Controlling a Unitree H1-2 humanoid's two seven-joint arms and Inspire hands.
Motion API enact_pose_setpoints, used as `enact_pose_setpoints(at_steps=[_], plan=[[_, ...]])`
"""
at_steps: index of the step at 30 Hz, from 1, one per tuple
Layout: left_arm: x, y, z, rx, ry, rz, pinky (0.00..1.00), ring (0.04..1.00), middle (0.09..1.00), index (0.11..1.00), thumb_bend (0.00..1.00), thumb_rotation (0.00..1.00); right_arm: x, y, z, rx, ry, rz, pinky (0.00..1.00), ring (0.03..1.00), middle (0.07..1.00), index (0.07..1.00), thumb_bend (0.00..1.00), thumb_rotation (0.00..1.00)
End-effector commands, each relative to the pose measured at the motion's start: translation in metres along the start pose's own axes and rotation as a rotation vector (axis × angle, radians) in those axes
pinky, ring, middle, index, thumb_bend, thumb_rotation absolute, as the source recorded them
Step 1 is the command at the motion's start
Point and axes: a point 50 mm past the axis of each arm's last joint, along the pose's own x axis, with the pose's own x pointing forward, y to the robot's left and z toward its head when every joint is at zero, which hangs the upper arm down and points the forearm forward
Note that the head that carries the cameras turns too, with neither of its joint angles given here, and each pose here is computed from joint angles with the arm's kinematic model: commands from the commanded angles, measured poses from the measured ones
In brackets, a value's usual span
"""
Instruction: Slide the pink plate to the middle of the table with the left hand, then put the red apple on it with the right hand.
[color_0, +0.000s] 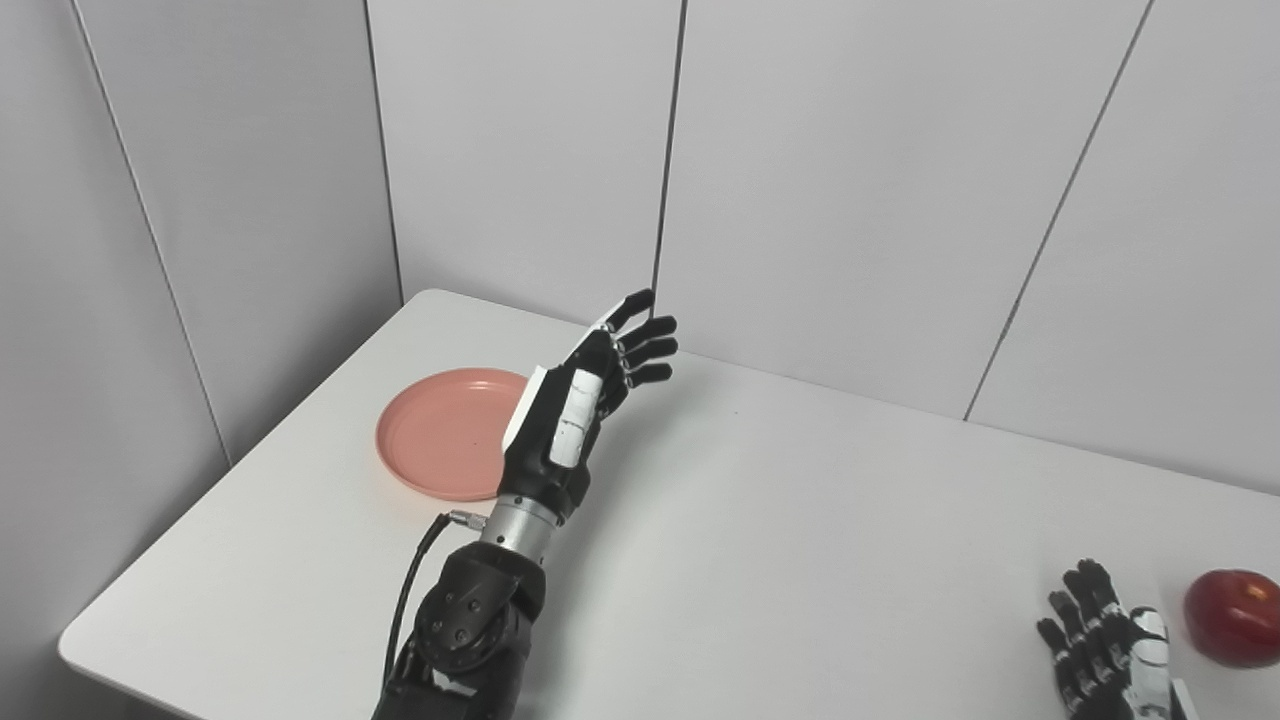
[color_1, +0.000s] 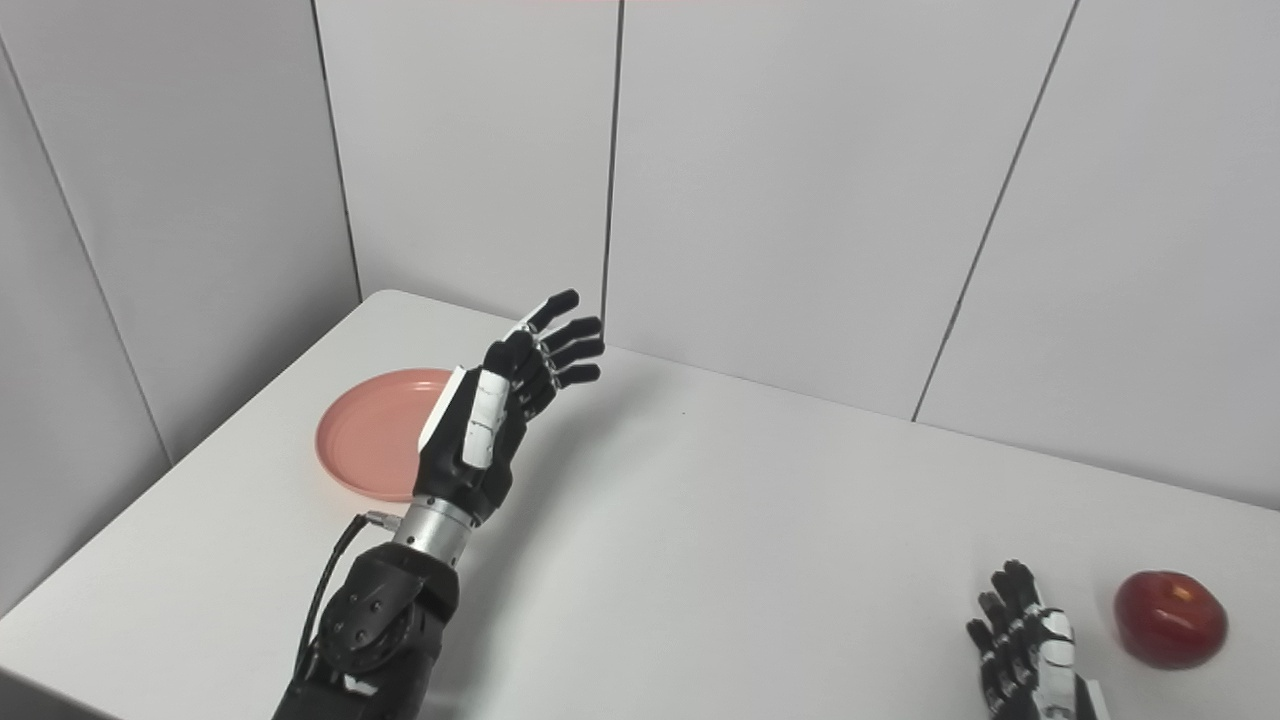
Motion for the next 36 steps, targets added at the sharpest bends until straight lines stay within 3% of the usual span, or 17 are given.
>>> enact_pose_setpoints(at_steps=[1,9,19,27,36], plan=[[0.023,0.005,0.023,0.015,-0.089,-0.011,0.77,0.805,0.813,0.831,0.95,0.98,-0.012,-0.007,-0.018,0.016,0.063,-0.017,1.00,1.000,0.990,0.971,0.82,1.00],[0.058,0.052,0.046,0.107,-0.118,0.038,0.79,0.817,0.814,0.853,0.95,1.00,-0.011,0.000,-0.018,0.014,0.063,-0.002,1.00,1.000,0.997,0.982,0.83,1.00],[0.089,0.126,0.073,0.199,-0.107,0.170,0.78,0.814,0.814,0.873,0.94,0.98,-0.011,0.006,-0.019,0.023,0.065,0.005,1.00,1.000,0.978,0.978,0.82,1.00],[0.096,0.175,0.075,0.261,-0.051,0.275,0.72,0.797,0.808,0.864,0.91,0.99,-0.014,0.010,-0.015,0.010,0.070,0.009,1.00,1.000,0.964,0.973,0.83,1.00],[0.088,0.225,0.053,0.275,0.047,0.394,0.78,0.820,0.825,0.863,0.91,0.96,-0.016,0.011,-0.012,0.004,0.073,0.009,1.00,1.000,0.943,0.955,0.83,1.00]])
